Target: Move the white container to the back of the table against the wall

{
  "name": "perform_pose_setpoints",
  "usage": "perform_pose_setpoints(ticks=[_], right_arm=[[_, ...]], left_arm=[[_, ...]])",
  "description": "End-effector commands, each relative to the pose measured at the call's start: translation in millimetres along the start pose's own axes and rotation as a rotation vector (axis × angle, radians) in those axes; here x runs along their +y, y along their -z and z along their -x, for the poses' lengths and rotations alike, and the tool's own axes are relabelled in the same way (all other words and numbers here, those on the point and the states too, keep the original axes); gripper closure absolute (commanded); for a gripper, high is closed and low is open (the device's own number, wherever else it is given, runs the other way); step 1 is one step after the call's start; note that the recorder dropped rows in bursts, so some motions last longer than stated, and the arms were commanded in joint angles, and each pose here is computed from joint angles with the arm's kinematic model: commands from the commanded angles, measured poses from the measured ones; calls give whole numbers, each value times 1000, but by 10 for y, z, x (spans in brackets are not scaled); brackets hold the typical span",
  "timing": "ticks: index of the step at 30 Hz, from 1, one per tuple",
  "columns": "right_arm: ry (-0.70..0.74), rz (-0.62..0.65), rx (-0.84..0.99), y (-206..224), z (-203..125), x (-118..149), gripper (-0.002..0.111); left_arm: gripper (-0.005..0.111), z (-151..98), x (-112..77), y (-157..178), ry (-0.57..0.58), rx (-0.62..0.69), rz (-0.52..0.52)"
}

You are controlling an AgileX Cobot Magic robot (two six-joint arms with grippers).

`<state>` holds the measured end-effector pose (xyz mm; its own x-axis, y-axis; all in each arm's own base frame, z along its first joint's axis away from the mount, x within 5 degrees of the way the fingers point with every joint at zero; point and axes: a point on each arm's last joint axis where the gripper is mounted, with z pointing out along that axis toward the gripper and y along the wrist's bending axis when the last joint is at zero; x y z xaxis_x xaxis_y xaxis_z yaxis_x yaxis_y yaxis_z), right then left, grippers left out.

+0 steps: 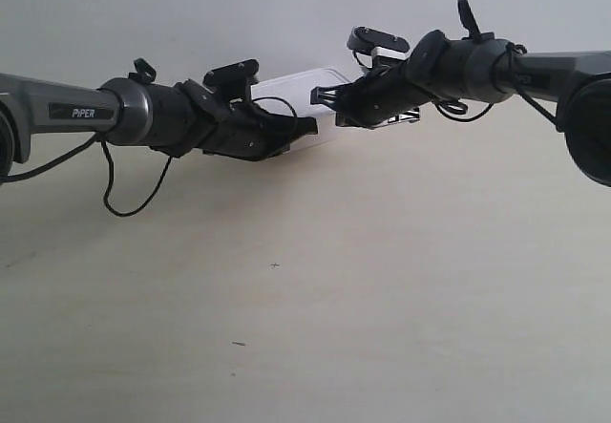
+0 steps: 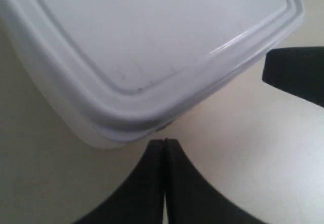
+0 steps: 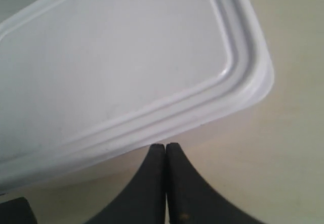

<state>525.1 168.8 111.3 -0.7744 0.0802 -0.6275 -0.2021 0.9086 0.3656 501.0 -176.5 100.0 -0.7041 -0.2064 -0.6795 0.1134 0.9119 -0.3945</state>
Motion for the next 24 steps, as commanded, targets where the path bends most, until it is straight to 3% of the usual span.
perform_pose_setpoints(ticks=[1, 24], right_arm=[[20, -15, -29, 84, 109, -67, 108], [49, -41, -39, 98, 134, -141, 108]], left_arm=[[107, 81, 1, 2, 1, -56, 18], [107, 196, 123, -142, -56, -124, 47]])
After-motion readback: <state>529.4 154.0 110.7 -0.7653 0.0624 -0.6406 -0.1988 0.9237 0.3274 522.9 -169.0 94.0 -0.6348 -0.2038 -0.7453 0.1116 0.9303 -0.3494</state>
